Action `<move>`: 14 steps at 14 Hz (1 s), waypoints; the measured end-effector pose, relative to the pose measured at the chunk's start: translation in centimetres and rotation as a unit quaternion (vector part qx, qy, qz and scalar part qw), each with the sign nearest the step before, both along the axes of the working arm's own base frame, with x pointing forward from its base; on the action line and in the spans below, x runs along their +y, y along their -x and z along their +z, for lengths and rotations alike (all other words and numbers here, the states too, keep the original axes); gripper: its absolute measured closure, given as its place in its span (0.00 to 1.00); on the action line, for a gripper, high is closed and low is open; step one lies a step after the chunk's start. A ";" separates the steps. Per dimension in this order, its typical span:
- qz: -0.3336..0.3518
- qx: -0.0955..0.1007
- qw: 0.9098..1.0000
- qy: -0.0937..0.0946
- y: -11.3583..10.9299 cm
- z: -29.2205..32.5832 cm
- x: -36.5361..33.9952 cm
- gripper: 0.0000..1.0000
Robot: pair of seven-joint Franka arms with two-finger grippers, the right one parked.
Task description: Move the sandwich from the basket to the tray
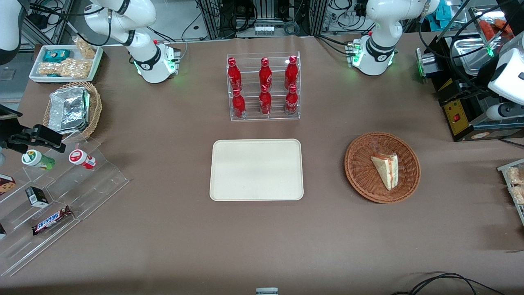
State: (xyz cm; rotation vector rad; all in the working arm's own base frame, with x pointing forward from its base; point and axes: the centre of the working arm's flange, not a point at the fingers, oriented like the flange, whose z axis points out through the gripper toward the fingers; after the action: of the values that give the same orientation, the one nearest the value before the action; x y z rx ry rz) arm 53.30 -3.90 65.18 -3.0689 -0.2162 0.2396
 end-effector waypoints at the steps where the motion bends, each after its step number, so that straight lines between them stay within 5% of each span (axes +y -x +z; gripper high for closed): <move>1: 0.001 0.000 1.000 0.000 0.0 0.0 0.1 0.00; 7: -0.001 0.005 1.000 0.000 -0.2 -0.5 -0.1 0.00; 14: 0.087 0.050 0.995 -0.012 -3.5 -6.7 0.4 0.00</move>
State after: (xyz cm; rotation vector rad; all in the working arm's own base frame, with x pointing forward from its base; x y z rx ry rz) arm 56.84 -3.47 58.47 -3.0045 -0.4783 0.3952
